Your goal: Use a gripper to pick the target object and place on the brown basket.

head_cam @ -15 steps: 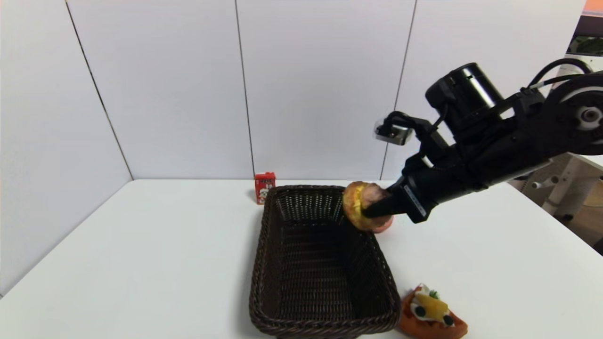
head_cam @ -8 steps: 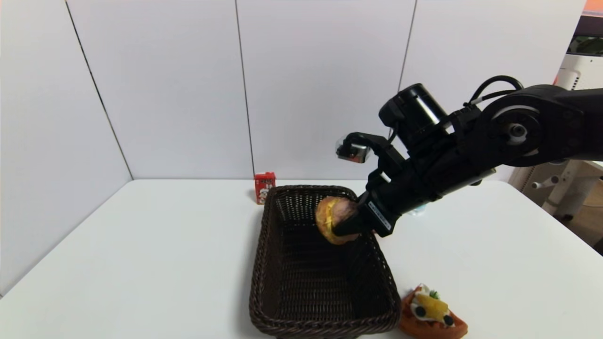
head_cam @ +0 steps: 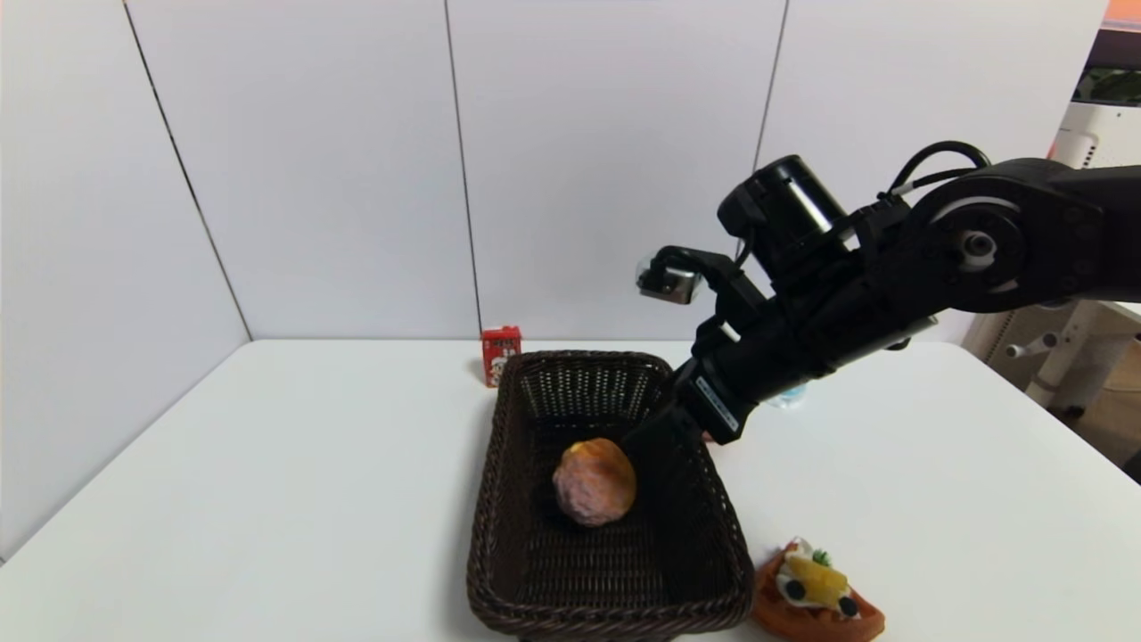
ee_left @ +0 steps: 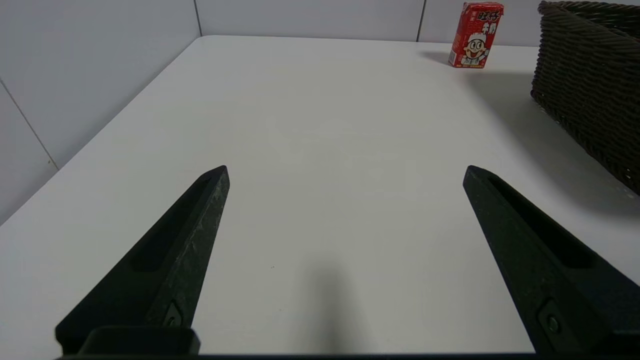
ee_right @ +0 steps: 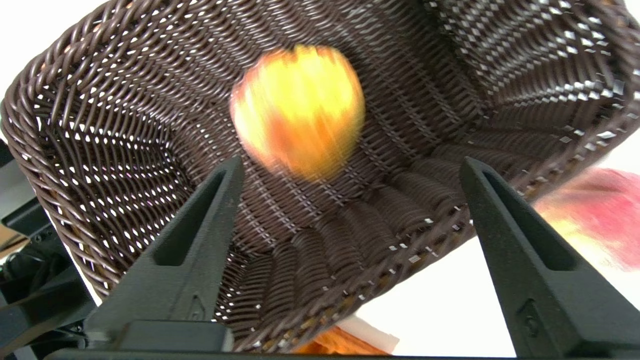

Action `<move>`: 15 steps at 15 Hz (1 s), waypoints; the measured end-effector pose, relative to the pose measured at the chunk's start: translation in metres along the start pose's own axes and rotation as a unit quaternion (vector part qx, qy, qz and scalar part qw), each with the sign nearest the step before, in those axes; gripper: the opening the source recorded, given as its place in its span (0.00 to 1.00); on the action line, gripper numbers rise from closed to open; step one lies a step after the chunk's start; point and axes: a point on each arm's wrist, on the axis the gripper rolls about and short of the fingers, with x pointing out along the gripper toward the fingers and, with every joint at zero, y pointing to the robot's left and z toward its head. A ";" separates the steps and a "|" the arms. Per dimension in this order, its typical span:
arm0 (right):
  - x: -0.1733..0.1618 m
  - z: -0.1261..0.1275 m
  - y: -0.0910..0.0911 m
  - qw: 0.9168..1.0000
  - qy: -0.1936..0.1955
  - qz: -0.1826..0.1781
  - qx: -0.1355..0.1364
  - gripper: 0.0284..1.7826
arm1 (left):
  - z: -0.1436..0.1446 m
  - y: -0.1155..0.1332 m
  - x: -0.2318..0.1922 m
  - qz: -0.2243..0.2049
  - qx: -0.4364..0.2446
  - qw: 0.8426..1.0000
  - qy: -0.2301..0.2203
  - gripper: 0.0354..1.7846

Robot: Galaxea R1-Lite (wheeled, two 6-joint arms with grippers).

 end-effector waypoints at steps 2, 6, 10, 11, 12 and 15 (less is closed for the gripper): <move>-0.008 0.001 -0.001 1.000 -0.009 -0.005 0.008 0.87 | 0.000 0.000 0.000 0.000 0.000 1.000 0.000 0.94; -0.037 0.003 0.004 0.999 -0.039 -0.020 0.031 0.90 | 0.000 0.000 0.000 0.000 0.000 1.000 0.000 0.94; -0.098 -0.007 0.013 0.992 -0.096 -0.058 0.050 0.93 | 0.000 0.000 0.000 0.000 0.000 1.000 0.000 0.94; -0.113 -0.014 0.014 0.990 -0.108 -0.072 0.061 0.93 | 0.000 0.000 0.000 0.000 0.000 1.000 0.000 0.94; -0.129 -0.022 0.016 0.986 -0.118 -0.088 0.071 0.93 | 0.000 0.000 0.000 0.000 0.000 1.000 0.000 0.94; -0.171 -0.059 0.030 0.974 -0.137 -0.151 0.097 0.94 | 0.000 0.000 0.000 0.000 0.000 1.000 0.000 0.94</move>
